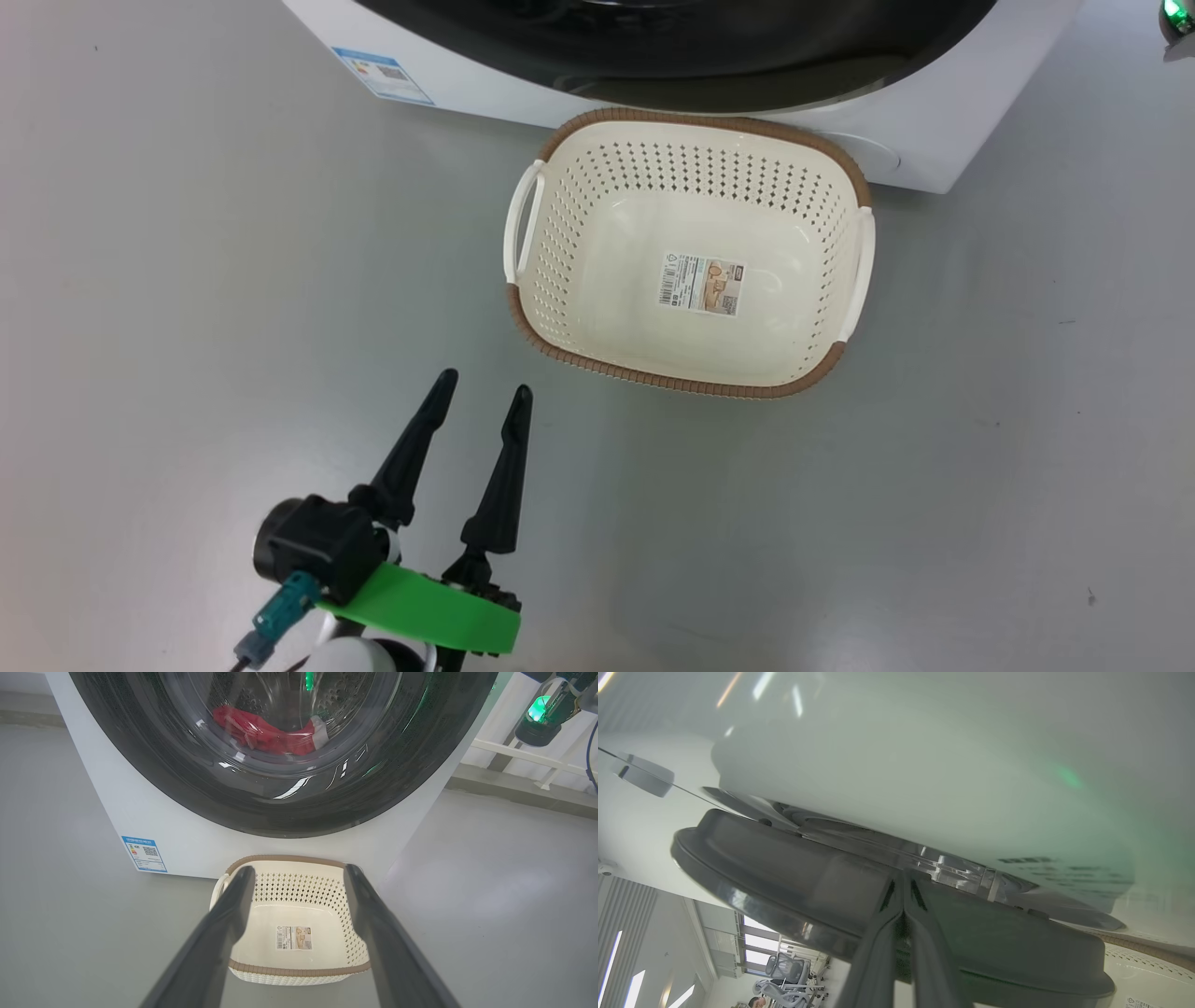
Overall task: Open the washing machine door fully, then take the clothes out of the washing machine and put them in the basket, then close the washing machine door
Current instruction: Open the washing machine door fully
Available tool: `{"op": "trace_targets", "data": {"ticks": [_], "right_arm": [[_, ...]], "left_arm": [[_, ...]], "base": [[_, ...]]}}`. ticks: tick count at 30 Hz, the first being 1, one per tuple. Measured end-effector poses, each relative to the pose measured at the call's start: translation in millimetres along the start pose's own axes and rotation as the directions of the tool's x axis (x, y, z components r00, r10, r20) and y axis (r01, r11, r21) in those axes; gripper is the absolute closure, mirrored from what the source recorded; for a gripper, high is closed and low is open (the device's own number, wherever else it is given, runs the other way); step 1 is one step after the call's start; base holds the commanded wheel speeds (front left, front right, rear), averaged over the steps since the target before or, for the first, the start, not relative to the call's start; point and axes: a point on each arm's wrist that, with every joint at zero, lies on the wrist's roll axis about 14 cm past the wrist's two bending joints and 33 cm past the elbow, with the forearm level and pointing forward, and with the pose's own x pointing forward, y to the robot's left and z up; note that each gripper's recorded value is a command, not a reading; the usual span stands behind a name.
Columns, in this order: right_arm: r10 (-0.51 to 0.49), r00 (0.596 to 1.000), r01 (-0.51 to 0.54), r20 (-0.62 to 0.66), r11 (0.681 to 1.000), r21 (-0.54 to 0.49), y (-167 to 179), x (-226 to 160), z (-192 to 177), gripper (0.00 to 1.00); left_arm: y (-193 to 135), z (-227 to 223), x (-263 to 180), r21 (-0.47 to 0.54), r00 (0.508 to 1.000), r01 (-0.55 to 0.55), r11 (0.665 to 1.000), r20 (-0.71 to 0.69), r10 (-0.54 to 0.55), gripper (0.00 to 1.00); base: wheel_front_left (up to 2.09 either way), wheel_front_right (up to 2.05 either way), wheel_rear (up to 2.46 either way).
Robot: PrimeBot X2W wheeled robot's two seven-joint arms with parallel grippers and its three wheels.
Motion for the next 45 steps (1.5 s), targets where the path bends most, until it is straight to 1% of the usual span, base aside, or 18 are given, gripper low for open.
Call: {"op": "trace_targets", "data": {"ticks": [5,9,17,21,37,45], "right_arm": [[0.001,1.0,-0.001,-0.013,1.0,0.014,-2,5,2,1.0],[-0.009,0.999,0.01,-0.045,1.0,0.028,-5,6,-4,1.0],[-0.008,0.995,0.012,-0.097,0.999,0.034,1,8,-17,1.0],[0.006,0.992,-0.002,-0.124,1.0,0.03,12,8,-25,1.0],[0.011,0.977,-0.002,-0.215,0.999,0.041,25,-8,-71,1.0],[0.039,0.956,-0.02,-0.292,0.998,0.067,33,-13,-108,1.0]], "left_arm": [[0,2,3,0.003,1.0,0.002,1.0,0.005,-0.002,0.0],[1,3,1,-0.001,1.0,-0.003,1.0,0.007,0.003,0.0],[-2,8,0,-0.002,1.0,0.002,1.0,0.02,-0.002,0.0],[-4,13,-2,-0.003,0.999,0.006,1.0,0.035,-0.006,0.0],[-12,33,-8,-0.009,0.995,0.028,1.0,0.092,-0.027,0.0],[-12,34,-15,-0.011,0.995,0.026,1.0,0.097,-0.024,0.0]], "base": [[0.0,0.0,0.0],[0.0,0.0,0.0],[0.0,0.0,0.0],[0.0,0.0,0.0],[0.0,0.0,0.0],[0.0,0.0,0.0]]}}
